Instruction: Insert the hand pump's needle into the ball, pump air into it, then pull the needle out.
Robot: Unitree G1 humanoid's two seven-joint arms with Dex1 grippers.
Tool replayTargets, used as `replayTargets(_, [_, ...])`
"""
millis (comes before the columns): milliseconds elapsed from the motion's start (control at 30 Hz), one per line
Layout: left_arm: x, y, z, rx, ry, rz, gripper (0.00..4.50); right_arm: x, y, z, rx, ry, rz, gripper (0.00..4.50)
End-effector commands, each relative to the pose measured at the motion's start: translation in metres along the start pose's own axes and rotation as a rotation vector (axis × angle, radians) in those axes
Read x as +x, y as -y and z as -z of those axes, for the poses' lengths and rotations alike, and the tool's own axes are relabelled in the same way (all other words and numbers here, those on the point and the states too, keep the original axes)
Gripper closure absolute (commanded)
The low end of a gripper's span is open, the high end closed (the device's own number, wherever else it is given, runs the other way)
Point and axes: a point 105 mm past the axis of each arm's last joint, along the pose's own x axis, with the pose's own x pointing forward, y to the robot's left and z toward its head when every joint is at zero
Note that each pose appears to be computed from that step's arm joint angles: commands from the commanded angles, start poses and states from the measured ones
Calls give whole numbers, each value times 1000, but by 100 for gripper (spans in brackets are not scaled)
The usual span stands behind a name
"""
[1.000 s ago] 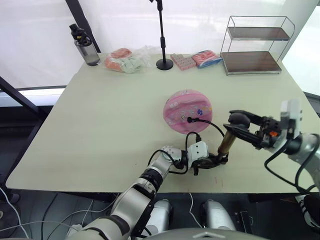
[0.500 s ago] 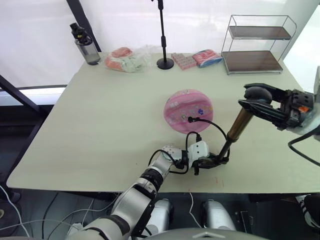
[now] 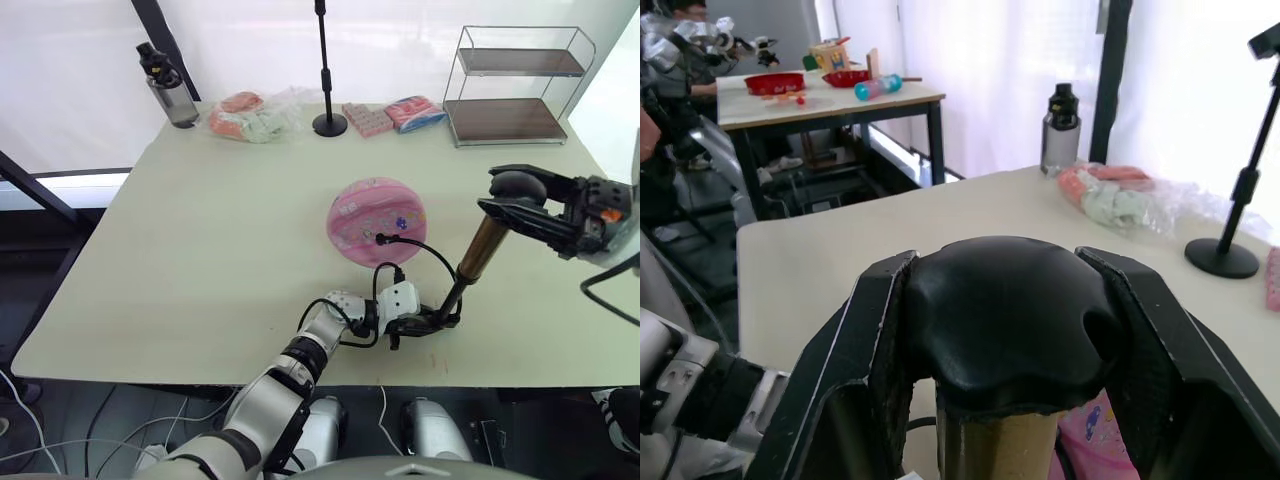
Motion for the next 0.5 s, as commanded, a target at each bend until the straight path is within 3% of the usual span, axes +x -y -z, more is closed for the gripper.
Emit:
replayTargets(33, [-1,21,30,-80,-83,55,341,-1,4,31,-22,-75,48,250])
replayTargets(500, [-2,21,30,-79,-85,52,341,8,-18,121,124,-123,67,250])
